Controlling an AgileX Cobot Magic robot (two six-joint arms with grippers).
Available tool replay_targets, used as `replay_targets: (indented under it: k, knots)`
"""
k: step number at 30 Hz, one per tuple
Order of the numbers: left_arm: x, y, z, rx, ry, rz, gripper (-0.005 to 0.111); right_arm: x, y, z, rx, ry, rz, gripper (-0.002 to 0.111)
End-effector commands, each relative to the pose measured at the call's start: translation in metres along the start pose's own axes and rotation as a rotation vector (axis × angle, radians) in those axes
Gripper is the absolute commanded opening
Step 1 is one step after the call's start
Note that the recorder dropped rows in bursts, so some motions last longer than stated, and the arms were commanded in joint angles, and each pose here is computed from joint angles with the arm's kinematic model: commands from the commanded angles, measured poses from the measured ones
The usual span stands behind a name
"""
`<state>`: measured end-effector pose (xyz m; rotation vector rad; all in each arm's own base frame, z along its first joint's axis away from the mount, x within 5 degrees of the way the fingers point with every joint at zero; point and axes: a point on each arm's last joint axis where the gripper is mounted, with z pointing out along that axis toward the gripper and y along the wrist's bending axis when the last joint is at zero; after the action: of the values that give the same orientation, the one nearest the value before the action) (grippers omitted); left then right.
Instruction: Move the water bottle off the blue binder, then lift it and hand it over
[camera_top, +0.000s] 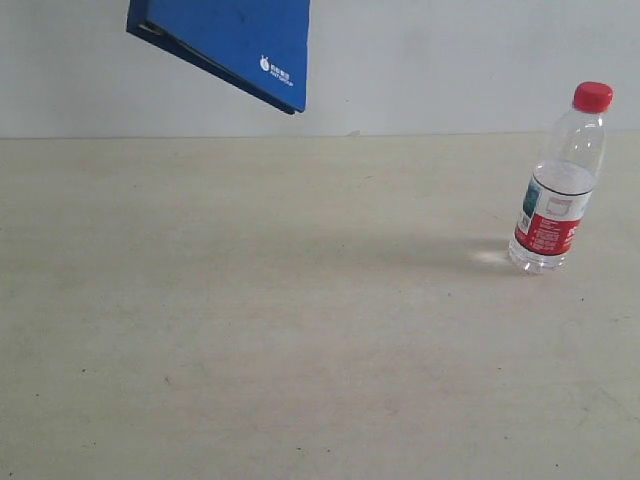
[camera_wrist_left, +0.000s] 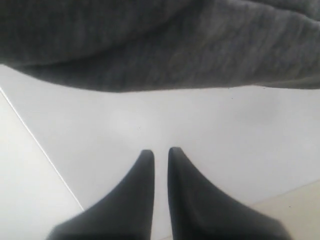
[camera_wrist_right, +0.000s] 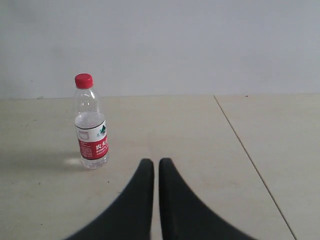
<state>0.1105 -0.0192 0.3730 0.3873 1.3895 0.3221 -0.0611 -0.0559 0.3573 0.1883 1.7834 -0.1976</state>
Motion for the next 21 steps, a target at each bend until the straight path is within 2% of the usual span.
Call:
replay_targets:
  k: [1,6,9,10,11,13,14,16,21]
  knots:
    - [0.000,0.001,-0.001,0.001,-0.006,-0.014,0.007,0.000,-0.001,0.000,0.009,-0.003,-0.004,0.001]
    - [0.000,0.003,-0.003,-0.011,-0.007,-0.020,0.007,0.000,-0.001,0.000,0.009,-0.003,-0.004,0.001]
    - [0.003,0.009,-0.009,-0.044,0.012,-0.073,0.007,0.000,-0.001,0.000,0.009,-0.003,-0.004,0.001]
    - [0.004,0.005,-0.011,-0.008,-0.016,-0.055,0.007,0.000,-0.001,0.000,0.009,-0.003,-0.004,0.001]
    - [0.010,-0.012,-0.017,0.133,-0.090,0.009,0.007,0.000,-0.001,0.000,0.009,-0.003,-0.004,0.001]
    - [0.022,-0.028,-0.027,0.255,-0.123,0.032,0.007,0.000,-0.001,0.000,0.009,-0.003,-0.006,0.001]
    - [0.031,-0.036,-0.032,0.307,-0.115,0.003,0.007,0.000,-0.001,0.000,0.009,-0.003,-0.006,0.001]
    - [0.049,-0.047,-0.042,0.338,-0.085,-0.021,0.007,0.000,-0.001,0.000,0.009,-0.003,-0.006,0.001]
    - [0.080,-0.055,-0.068,0.219,-0.040,0.260,0.007,0.000,-0.001,0.000,0.009,-0.003,-0.004,0.001]
